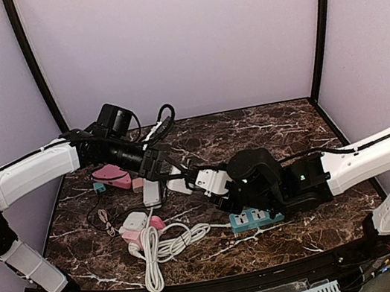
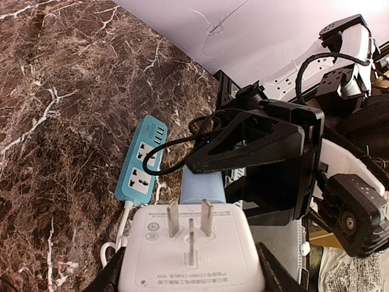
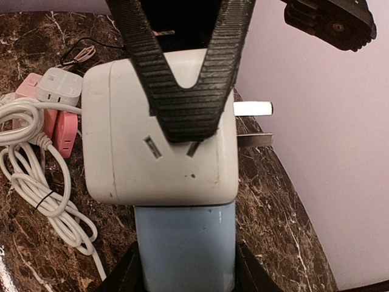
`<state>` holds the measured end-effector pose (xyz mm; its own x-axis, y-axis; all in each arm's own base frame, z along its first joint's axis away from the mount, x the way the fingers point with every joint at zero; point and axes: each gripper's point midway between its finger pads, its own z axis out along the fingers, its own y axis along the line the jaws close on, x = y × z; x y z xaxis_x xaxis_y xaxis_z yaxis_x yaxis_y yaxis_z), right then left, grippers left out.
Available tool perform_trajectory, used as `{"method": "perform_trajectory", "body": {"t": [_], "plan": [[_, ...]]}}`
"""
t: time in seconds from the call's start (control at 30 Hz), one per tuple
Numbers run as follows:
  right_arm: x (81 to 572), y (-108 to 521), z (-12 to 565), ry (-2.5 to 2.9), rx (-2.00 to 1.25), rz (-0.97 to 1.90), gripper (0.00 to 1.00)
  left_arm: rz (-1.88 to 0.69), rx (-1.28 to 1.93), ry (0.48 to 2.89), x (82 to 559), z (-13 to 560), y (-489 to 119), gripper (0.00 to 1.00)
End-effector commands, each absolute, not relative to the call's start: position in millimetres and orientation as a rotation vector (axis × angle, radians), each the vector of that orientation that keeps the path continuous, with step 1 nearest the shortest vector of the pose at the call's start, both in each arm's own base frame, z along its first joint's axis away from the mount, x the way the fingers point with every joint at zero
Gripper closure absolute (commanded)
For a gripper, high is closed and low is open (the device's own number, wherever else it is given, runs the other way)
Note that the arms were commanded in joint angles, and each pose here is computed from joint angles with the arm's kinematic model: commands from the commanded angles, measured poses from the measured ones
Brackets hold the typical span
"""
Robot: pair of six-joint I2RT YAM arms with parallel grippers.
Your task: Pull the plug off the socket
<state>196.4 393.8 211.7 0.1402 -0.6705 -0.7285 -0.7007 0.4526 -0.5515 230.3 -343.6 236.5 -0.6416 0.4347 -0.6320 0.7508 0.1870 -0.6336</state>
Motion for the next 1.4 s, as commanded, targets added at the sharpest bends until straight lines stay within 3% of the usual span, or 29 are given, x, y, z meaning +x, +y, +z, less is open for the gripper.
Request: {"method": "perform_trajectory", "body": {"t": [0.0,1.37], "plan": [[195.9,405.6,244.5,1.575,-1.059,0.166,1.00,-1.346,1.097,2.150,238.3,244.4,-336.9,0.95],[171.4,409.2,229.6,1.480,-1.336,0.168,1.00,-1.353,1.051,2.186,248.6,241.6,-329.1,0.96]]}}
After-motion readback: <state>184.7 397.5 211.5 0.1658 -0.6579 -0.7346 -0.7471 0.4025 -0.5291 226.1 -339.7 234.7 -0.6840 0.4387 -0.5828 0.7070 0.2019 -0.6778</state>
